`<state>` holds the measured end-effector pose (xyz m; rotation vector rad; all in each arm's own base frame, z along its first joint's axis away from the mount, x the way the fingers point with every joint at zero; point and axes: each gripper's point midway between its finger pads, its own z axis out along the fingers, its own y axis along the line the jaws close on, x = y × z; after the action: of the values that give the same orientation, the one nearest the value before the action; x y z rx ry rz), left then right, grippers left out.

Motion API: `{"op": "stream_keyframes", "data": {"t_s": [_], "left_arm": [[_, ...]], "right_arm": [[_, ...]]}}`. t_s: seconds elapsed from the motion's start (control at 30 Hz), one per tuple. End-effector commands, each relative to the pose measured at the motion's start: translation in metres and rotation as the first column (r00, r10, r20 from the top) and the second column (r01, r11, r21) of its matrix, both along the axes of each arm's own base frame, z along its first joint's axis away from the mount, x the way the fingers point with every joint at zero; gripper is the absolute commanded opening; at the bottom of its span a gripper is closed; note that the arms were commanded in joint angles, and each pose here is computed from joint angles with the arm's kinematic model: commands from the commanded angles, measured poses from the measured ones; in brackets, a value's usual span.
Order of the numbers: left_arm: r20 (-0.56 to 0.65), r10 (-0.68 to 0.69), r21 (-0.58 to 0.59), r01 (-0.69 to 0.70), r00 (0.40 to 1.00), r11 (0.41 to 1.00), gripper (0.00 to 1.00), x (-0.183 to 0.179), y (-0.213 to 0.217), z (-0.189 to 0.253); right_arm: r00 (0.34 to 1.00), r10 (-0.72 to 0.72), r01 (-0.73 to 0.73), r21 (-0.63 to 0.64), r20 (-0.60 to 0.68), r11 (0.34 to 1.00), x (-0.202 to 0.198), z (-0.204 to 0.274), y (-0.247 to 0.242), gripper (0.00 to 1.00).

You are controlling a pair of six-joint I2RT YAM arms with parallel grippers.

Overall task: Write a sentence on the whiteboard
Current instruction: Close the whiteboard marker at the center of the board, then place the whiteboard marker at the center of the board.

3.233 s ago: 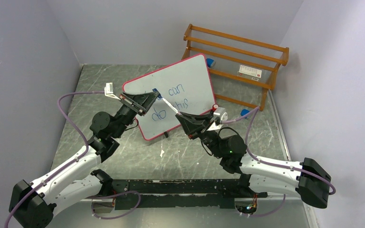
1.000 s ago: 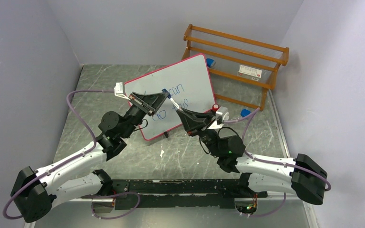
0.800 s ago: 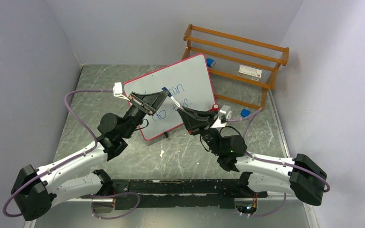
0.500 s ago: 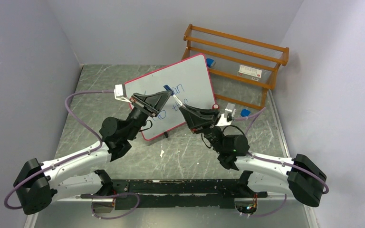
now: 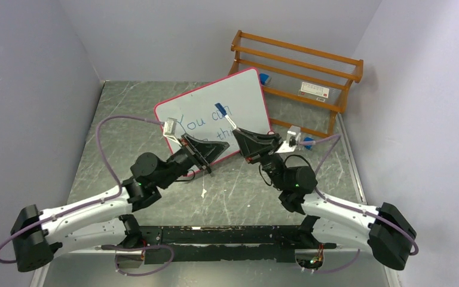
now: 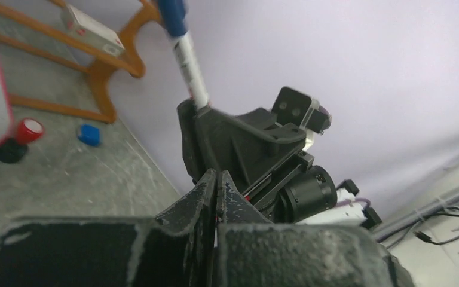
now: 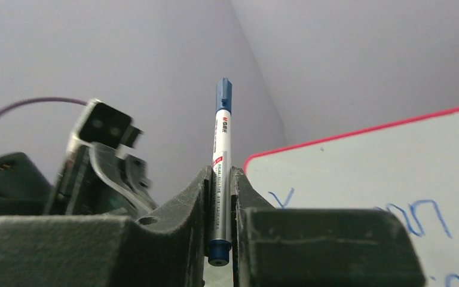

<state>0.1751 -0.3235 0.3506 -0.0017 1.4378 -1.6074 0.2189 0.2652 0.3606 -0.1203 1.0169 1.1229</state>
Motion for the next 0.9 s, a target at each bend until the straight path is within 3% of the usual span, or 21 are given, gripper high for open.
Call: {"op": "stream_keyframes", "data": {"t_s": [0.0,0.23,0.4,0.67,0.87], "left_arm": [[0.051,0.164,0.144,-0.17,0.985,0.975,0.11,0.016,0.027,0.011],[0.106,0.314,0.361,-0.331,0.943,0.872,0.29,0.037,0.058,0.011],[0.173,0.44,0.488,-0.465,0.881,0.739,0.46,0.059,0.093,0.018],[0.258,0.565,0.628,-0.58,0.784,0.519,0.68,0.109,0.151,0.024],[0.202,0.638,0.674,-0.578,0.743,0.46,0.76,0.137,0.202,-0.007]], "right_arm": [[0.987,-0.13,0.124,-0.076,-0.093,0.989,0.02,-0.026,-0.024,0.0],[0.949,-0.218,0.161,-0.245,-0.229,0.956,0.034,-0.075,-0.044,0.0],[0.905,-0.236,0.098,-0.366,-0.354,0.926,0.028,-0.121,-0.049,0.0],[0.837,-0.174,-0.137,-0.506,-0.518,0.851,-0.009,-0.19,-0.05,0.0],[0.775,-0.123,-0.299,-0.531,-0.62,0.793,-0.038,-0.234,-0.049,0.0]]}}
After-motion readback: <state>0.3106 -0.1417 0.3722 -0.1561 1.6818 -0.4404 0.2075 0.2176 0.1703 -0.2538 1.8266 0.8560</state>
